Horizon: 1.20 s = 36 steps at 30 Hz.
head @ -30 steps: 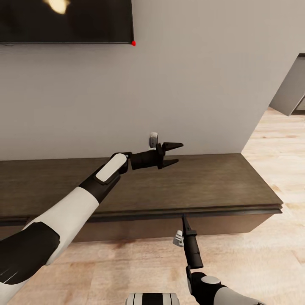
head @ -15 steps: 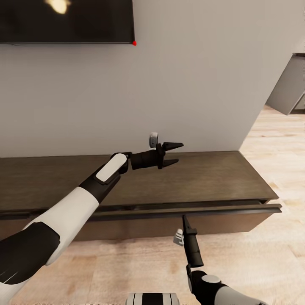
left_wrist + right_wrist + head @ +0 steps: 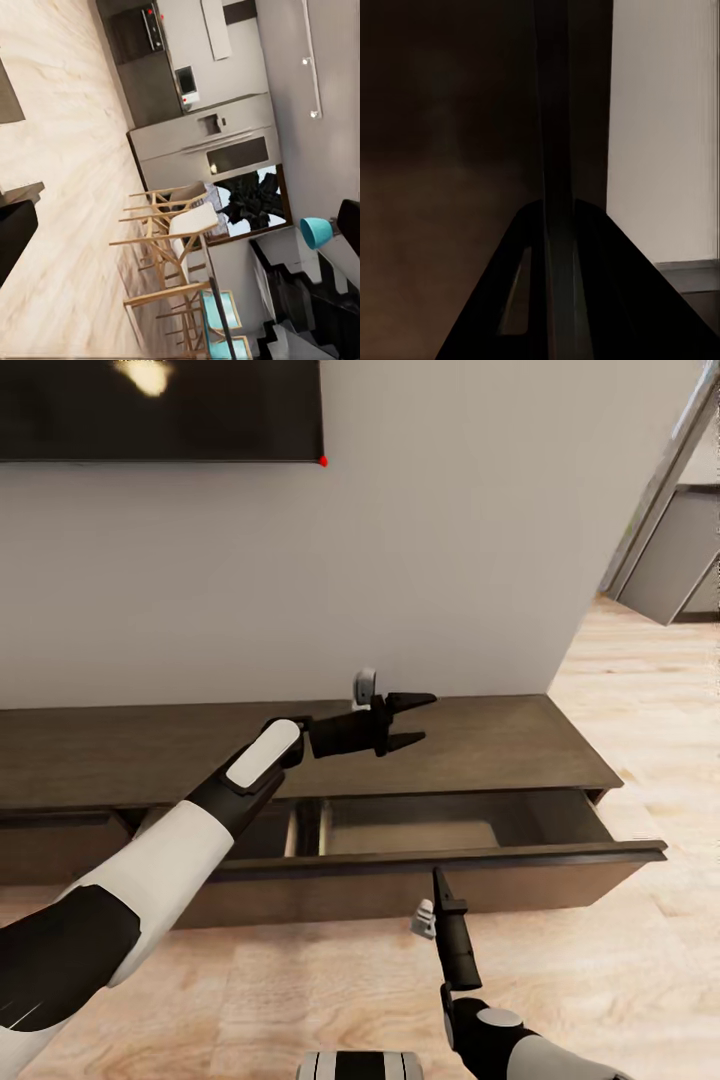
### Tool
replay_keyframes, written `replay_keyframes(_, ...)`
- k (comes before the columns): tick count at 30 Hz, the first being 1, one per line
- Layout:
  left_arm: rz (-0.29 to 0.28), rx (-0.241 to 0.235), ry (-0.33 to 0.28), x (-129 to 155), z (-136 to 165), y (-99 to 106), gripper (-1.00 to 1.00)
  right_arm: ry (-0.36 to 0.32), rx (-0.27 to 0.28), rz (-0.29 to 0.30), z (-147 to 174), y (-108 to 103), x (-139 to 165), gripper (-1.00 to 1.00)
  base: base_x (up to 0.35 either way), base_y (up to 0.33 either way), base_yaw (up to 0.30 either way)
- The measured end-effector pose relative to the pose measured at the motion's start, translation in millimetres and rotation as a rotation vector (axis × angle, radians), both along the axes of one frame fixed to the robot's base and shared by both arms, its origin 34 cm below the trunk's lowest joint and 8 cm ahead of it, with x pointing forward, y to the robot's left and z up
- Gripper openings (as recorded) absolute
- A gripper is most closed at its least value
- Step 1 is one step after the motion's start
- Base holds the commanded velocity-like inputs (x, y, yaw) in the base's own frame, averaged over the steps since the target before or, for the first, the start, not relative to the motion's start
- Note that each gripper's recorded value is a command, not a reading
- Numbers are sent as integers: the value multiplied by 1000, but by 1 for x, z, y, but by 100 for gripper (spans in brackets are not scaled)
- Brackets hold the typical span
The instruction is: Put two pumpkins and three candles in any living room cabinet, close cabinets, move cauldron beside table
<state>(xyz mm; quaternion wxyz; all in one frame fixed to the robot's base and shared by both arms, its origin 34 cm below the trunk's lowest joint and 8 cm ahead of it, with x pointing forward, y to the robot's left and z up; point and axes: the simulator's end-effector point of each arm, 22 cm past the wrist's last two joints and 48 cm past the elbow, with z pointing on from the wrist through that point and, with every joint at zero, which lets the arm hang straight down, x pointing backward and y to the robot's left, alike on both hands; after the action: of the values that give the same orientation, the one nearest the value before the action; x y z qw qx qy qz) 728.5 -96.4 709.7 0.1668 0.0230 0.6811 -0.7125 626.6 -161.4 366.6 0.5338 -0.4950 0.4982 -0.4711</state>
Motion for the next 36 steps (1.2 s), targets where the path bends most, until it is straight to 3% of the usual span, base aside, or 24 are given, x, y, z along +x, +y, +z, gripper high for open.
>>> replay_keyframes(18, -2, -1, -6, -1, 2, -1, 100, 2, -6, -8, 0, -6, 3, -100, -326, 0, 0)
replay_keyframes(21, -2, -2, -5, -1, 2, 0, 100, 8, -30, 8, 0, -7, 12, -100, -70, 0, 0)
replay_keyframes(36, -3, -3, -7, -1, 3, 0, 100, 10, -28, 4, 0, -7, 12, -100, -3, 0, 0)
